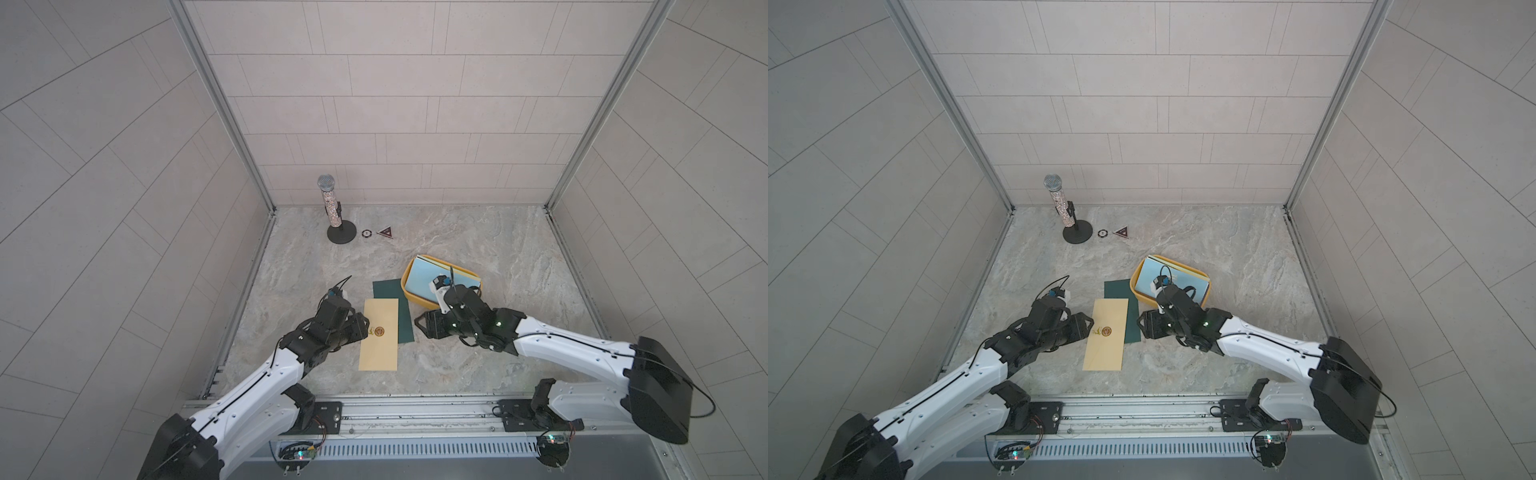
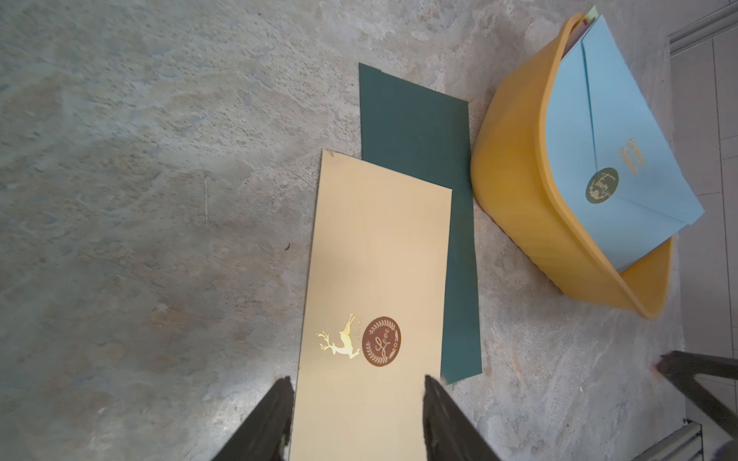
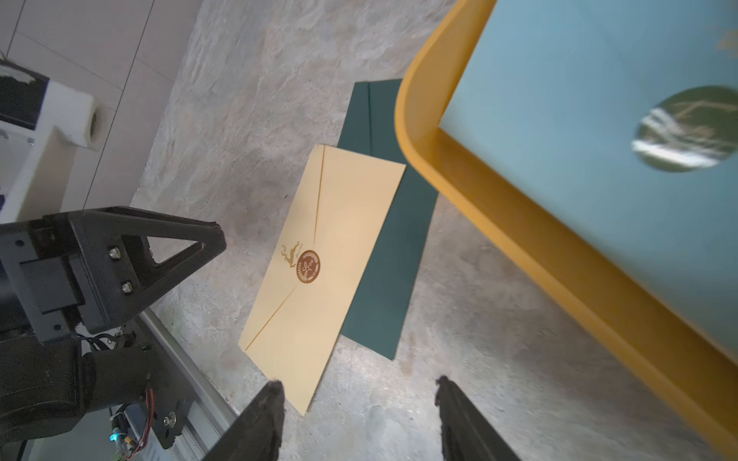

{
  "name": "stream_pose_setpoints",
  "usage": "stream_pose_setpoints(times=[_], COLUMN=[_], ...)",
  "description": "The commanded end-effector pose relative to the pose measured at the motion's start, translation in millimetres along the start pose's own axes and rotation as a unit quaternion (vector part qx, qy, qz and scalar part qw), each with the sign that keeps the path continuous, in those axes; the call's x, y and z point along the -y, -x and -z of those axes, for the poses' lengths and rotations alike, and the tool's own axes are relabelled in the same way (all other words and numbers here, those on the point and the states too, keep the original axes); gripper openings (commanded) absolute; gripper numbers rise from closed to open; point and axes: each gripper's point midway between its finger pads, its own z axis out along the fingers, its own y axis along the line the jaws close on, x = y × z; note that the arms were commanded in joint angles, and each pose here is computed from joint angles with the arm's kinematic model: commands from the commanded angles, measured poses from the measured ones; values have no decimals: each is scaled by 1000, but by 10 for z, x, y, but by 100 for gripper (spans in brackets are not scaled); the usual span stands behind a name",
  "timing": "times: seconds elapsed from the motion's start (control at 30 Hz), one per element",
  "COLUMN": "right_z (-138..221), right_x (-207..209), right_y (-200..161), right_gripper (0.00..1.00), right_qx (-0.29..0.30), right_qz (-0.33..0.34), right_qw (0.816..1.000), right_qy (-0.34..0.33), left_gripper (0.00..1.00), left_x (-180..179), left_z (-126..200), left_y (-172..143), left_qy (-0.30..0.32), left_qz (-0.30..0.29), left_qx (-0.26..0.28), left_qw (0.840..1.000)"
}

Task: Put the sealed envelopes into the storage box
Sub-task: Pick up the envelope from the center of the board.

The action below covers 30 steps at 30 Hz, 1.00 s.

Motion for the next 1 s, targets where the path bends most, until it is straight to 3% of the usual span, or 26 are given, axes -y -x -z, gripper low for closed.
stream_pose_setpoints(times=[0.0, 0.17, 0.37, 0.8, 0.97], right_z=[-219, -623, -910, -1168, -1188], right_x=[-143, -146, -78, 155, -2], right_y=[27, -115, -213, -552, -486], right_gripper=[63, 61, 60, 58, 58], right_qx=[-13, -70, -96, -127, -117], right_qz=[-32, -54, -77, -143, -174], right_qw=[999, 996, 992, 981, 978], right_qy=[5, -9, -26, -43, 12], left_gripper=[57, 57, 57, 54, 54], left_x=[-98, -105, -169, -180, -162], left_z=[-70, -156, -272, -441, -467], left_y=[-143, -242, -345, -537, -554], left_qy=[2, 4, 13, 4, -4], left_qz=[28, 27, 28, 38, 46], left_qx=[-20, -49, -72, -119, -122], left_qw=[999, 998, 997, 992, 992])
